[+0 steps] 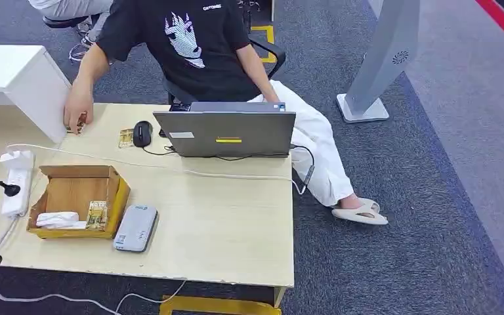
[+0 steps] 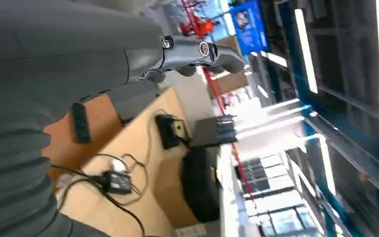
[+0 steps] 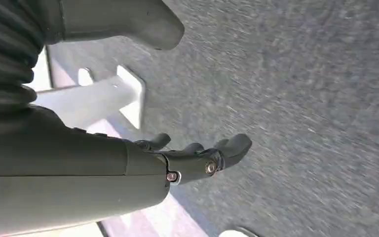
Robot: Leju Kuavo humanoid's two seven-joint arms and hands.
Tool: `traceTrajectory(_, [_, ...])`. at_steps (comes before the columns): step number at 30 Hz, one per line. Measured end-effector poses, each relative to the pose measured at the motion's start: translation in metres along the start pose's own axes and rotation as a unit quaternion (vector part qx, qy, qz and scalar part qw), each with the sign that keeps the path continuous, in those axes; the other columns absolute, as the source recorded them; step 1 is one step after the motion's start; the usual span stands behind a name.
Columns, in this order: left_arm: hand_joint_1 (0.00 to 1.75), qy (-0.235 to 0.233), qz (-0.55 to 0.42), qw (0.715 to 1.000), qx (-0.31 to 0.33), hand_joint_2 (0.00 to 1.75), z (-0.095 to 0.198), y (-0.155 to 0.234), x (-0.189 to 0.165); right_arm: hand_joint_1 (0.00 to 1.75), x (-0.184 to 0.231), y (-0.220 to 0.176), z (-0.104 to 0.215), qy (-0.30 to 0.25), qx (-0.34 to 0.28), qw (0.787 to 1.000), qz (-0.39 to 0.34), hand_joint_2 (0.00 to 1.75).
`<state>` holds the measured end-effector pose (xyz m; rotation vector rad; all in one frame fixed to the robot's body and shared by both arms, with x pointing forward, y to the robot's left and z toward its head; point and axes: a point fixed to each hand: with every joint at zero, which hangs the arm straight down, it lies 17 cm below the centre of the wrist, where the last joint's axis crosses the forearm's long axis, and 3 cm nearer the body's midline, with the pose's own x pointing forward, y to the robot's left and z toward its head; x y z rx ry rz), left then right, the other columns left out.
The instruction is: Pass the card to the sensor for recognition and then transmit it.
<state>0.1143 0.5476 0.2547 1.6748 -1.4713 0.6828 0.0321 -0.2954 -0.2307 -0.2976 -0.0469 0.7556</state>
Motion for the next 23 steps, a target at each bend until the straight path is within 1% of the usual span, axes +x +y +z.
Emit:
traceTrajectory(1, [0.0, 0.008, -0.012, 1.0, -0.005, 1.75, 0.002, -0.001, -0.004, 0.0, 0.001, 0.0, 0.001, -0.003, -0.002, 1.0, 0.001, 1.75])
traceTrajectory(4, [0.0, 0.022, -0.106, 0.994, -0.032, 1.75, 0.01, -0.012, -0.026, 0.0, -0.001, 0.001, 0.003, 0.004, -0.009, 1.0, 0.004, 1.75])
traceTrajectory(6, [0.0, 0.026, -0.143, 0.989, -0.04, 1.75, 0.014, -0.014, -0.038, 0.0, 0.002, 0.001, 0.005, 0.003, -0.011, 1.0, 0.006, 1.75])
traceTrajectory(18, [0.0, 0.055, -0.17, 0.983, -0.048, 1.75, 0.022, -0.015, -0.062, 0.0, 0.007, 0.0, 0.007, -0.002, -0.017, 1.0, 0.012, 1.75])
traceTrajectory(19, [0.0, 0.065, -0.175, 0.981, -0.046, 1.75, 0.022, -0.014, -0.067, 0.0, 0.008, 0.0, 0.007, -0.002, -0.018, 1.0, 0.011, 1.75])
traceTrajectory(20, [0.0, 0.094, -0.167, 0.981, -0.038, 1.75, 0.024, -0.011, -0.08, 0.0, 0.009, 0.0, 0.007, -0.004, -0.017, 1.0, 0.009, 1.75])
traceTrajectory(21, [0.0, 0.127, -0.155, 0.979, -0.027, 1.75, 0.026, -0.008, -0.095, 0.0, 0.01, 0.001, 0.007, -0.005, -0.016, 1.0, 0.008, 1.75])
traceTrajectory(22, [0.0, 0.175, -0.145, 0.974, -0.015, 1.75, 0.033, -0.003, -0.117, 0.0, 0.011, 0.001, 0.007, -0.009, -0.016, 1.0, 0.011, 1.75])
traceTrajectory(23, [0.0, 0.21, -0.162, 0.964, -0.007, 1.75, 0.039, 0.004, -0.137, 0.0, 0.011, 0.001, 0.007, -0.01, -0.015, 1.0, 0.016, 1.75])
